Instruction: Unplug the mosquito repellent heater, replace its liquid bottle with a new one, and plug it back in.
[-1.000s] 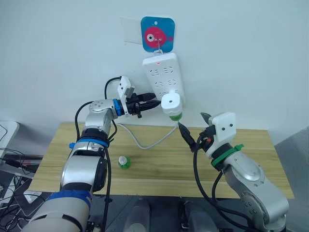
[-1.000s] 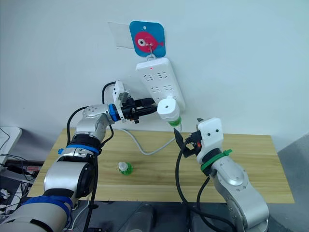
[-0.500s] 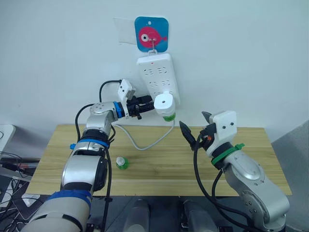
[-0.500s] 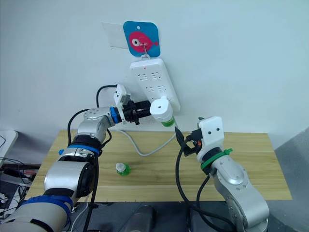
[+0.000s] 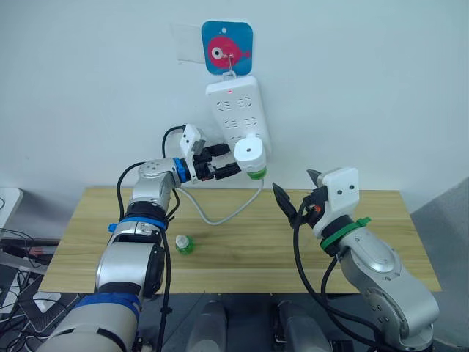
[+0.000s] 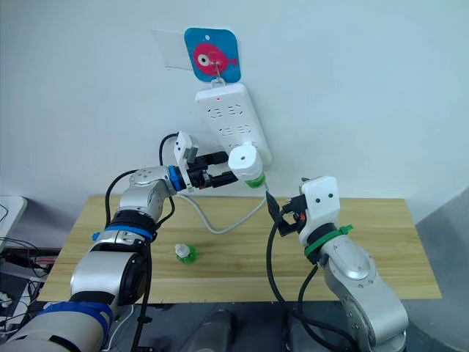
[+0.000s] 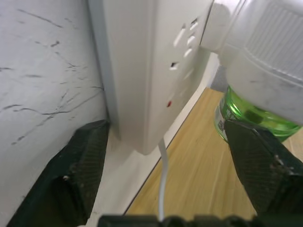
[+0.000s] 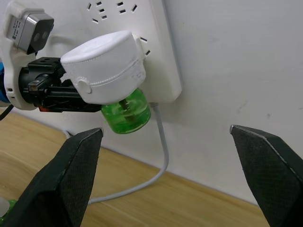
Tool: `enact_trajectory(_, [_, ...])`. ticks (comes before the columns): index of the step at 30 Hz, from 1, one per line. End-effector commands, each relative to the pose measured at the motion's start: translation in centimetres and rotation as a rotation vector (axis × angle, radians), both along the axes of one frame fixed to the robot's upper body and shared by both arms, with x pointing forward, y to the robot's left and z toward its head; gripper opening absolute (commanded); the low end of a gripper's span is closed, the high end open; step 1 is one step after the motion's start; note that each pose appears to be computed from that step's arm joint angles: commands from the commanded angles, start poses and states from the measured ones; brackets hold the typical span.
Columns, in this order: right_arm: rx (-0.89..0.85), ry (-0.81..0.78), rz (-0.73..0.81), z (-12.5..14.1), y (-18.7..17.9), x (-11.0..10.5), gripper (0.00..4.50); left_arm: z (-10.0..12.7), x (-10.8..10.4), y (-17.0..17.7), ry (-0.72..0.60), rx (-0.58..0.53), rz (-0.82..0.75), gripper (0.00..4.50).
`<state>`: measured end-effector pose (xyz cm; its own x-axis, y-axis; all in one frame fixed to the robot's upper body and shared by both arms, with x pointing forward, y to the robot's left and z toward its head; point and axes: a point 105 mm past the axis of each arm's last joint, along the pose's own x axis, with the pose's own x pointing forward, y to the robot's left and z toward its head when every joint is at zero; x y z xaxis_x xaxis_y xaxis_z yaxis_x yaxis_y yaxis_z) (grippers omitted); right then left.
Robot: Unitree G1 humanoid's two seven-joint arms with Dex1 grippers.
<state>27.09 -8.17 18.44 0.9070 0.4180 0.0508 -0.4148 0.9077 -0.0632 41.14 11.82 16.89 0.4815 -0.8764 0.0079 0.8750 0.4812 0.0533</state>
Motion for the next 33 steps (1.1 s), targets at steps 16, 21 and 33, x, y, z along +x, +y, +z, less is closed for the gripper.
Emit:
enact_trajectory(16, [0.034, -0.08, 0.016, 1.7, 0.3, 0.2, 4.5, 9.4, -0.6, 0.1, -0.201, -0.136, -0.067, 4.01])
enact_trajectory(21, [0.036, -0.082, 0.017, 1.7, 0.3, 0.3, 4.5, 9.0, -2.3, -0.4, -0.179, -0.085, -0.183, 4.01])
enact_trajectory(33, [0.04, -0.084, 0.024, 1.6, 0.4, 0.4, 4.5, 9.1, -2.4, 0.8, -0.166, -0.058, -0.149, 4.01])
